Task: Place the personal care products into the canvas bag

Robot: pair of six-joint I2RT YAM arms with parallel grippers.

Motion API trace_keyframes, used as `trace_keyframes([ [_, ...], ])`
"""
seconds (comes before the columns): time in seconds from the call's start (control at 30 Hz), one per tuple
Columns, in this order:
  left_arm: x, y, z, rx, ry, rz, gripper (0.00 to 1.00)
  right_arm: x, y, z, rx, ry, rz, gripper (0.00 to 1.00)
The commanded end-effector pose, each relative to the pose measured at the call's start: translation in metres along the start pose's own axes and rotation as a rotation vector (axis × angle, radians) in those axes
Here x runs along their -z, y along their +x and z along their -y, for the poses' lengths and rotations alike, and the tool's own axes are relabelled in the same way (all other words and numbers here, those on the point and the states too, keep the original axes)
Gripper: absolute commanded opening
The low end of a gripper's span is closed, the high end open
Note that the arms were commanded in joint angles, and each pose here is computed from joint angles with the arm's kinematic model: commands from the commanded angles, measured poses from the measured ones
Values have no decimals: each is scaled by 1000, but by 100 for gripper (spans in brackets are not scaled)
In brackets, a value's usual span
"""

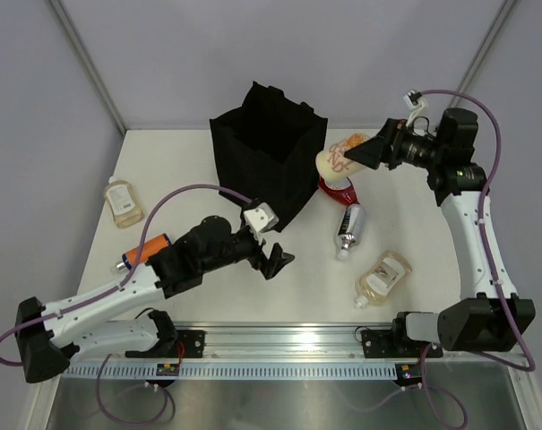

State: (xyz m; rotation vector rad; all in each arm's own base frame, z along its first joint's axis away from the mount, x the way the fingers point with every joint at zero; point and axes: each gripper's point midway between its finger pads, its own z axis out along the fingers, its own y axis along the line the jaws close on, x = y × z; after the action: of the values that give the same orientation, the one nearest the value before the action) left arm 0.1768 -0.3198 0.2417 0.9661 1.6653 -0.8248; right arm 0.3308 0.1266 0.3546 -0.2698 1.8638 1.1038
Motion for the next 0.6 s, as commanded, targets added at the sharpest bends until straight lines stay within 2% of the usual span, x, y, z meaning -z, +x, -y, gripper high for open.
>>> trace_keyframes([
  [0.0,28,20,-25,83,-182,-36,99,-21,-57,-65,184,-154,102,0],
  [0.2,68,31,-47,175,-354,-18,99,-75,-122,-103,316,-219,150,0],
  [0.3,81,30,-52,225,-402,20,99,-115,-137,-118,352,-235,163,0],
  [0.4,92,33,-57,279,-448,42,99,-157,-136,-104,377,-210,137,0],
  [0.57,113,42,-77,359,-604,45,99,-216,-88,-74,501,-114,34,0],
])
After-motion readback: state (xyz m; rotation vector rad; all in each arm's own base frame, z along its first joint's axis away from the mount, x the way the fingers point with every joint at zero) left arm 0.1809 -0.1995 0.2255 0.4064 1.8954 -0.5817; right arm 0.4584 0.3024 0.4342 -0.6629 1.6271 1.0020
